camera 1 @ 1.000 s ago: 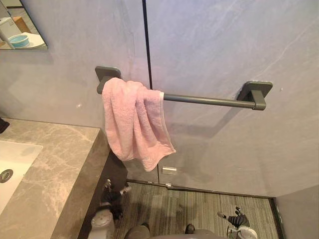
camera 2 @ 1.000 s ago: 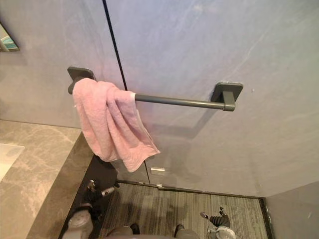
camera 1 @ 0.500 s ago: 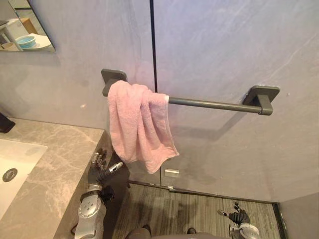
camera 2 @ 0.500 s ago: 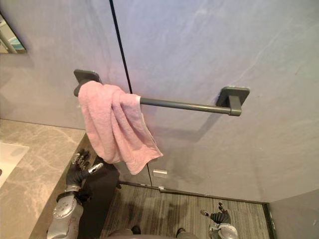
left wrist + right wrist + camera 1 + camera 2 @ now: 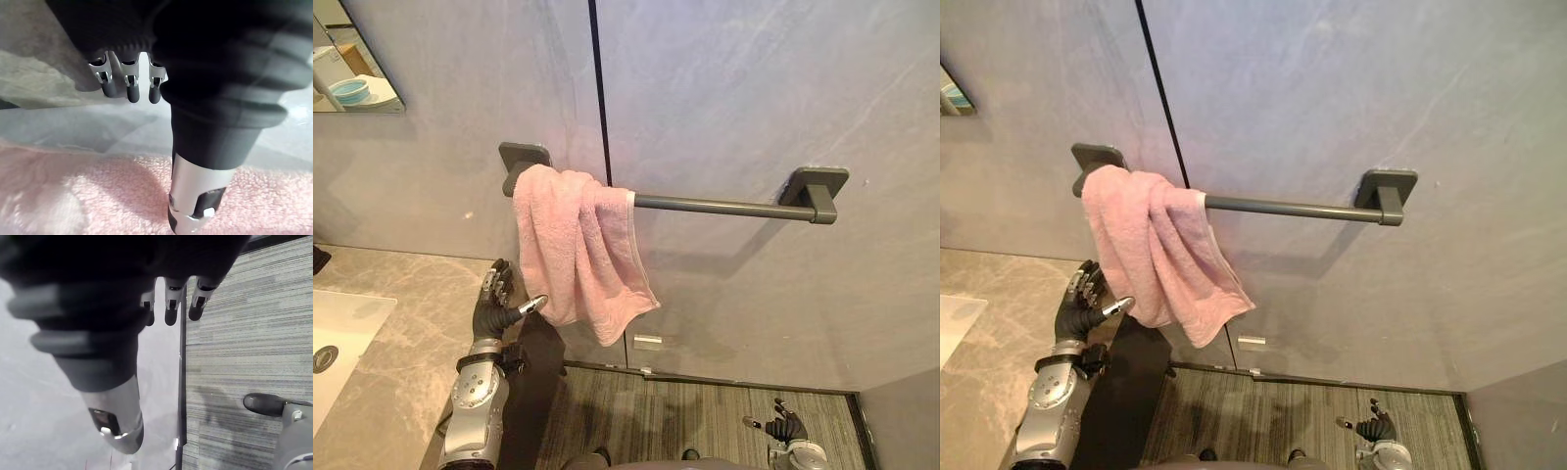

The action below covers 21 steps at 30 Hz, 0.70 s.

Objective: Organize washtable

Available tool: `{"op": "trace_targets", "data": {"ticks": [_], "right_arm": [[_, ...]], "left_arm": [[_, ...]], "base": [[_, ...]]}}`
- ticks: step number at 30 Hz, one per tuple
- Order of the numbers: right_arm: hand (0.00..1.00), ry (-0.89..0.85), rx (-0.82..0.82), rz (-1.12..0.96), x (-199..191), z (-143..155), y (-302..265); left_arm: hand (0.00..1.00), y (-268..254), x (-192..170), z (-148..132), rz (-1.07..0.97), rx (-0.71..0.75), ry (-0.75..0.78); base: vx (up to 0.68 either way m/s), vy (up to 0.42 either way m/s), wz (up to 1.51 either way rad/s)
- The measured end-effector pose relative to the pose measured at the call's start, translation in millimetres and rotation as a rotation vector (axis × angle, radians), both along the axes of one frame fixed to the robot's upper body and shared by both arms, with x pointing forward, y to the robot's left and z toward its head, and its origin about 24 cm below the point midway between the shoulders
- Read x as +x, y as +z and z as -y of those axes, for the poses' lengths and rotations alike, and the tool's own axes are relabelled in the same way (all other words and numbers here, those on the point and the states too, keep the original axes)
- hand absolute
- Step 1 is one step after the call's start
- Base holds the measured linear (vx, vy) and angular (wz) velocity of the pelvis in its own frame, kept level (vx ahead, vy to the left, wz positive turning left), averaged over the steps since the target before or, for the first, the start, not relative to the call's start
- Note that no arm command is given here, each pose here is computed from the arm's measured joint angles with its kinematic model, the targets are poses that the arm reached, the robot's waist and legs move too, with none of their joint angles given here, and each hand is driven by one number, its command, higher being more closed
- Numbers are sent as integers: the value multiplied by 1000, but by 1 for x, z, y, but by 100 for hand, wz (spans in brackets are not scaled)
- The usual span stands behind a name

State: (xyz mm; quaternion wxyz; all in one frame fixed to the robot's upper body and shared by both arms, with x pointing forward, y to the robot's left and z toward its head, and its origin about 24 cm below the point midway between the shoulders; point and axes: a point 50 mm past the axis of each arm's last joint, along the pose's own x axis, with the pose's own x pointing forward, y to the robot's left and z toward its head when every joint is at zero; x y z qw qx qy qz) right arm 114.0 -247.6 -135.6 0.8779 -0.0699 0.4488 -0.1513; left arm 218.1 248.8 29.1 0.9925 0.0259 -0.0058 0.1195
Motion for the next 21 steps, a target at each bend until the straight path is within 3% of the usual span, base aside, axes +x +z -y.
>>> {"op": "trace_targets", "data": {"ticks": [13, 14, 21], "right_arm": [[0, 32, -12, -3, 3, 3, 2], [0, 33, -12, -2, 3, 3, 2], [0, 69, -9, -3, 7, 1, 2]], "left_arm": [[0, 5, 7, 4, -15, 96, -98], [100, 5, 7, 4, -17, 103, -102], [100, 4, 19, 19, -31, 146, -195]], "base": [[-2, 0, 0], [-28, -4, -3], [-38, -7, -4]]}}
